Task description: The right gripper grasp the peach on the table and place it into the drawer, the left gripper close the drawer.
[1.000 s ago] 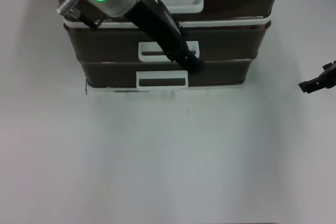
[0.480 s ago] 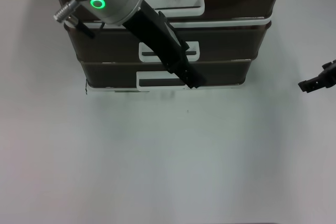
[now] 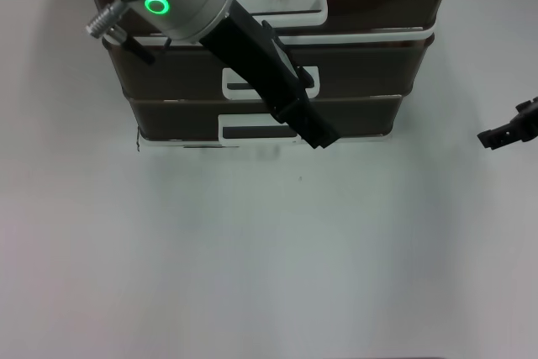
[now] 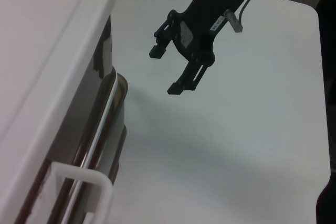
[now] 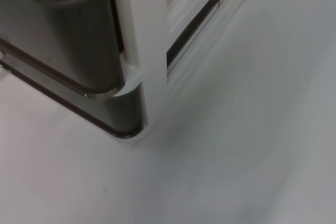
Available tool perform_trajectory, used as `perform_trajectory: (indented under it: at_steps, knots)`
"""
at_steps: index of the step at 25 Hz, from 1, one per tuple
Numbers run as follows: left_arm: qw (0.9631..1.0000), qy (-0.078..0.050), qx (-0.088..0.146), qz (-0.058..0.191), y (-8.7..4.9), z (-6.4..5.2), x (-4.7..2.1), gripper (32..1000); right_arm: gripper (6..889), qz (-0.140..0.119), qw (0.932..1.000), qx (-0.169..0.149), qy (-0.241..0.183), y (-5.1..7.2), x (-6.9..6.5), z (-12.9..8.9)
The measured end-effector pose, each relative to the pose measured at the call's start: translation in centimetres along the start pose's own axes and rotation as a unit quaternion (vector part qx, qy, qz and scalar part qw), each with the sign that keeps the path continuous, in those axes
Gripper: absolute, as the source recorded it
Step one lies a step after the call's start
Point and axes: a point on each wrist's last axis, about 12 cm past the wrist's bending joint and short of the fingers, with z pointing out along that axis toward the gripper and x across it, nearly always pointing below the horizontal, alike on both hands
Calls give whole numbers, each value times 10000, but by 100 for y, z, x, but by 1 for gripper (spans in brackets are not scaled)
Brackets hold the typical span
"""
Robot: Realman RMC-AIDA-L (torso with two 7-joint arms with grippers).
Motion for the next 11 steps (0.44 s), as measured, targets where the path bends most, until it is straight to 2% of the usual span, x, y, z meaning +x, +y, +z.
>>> perform_trajectory:
  at_steps: [11]
  knots:
    - [10000,14,-2,27,-12,-9,-6,884,865,-6,10000,9,-18,1,-9,-9]
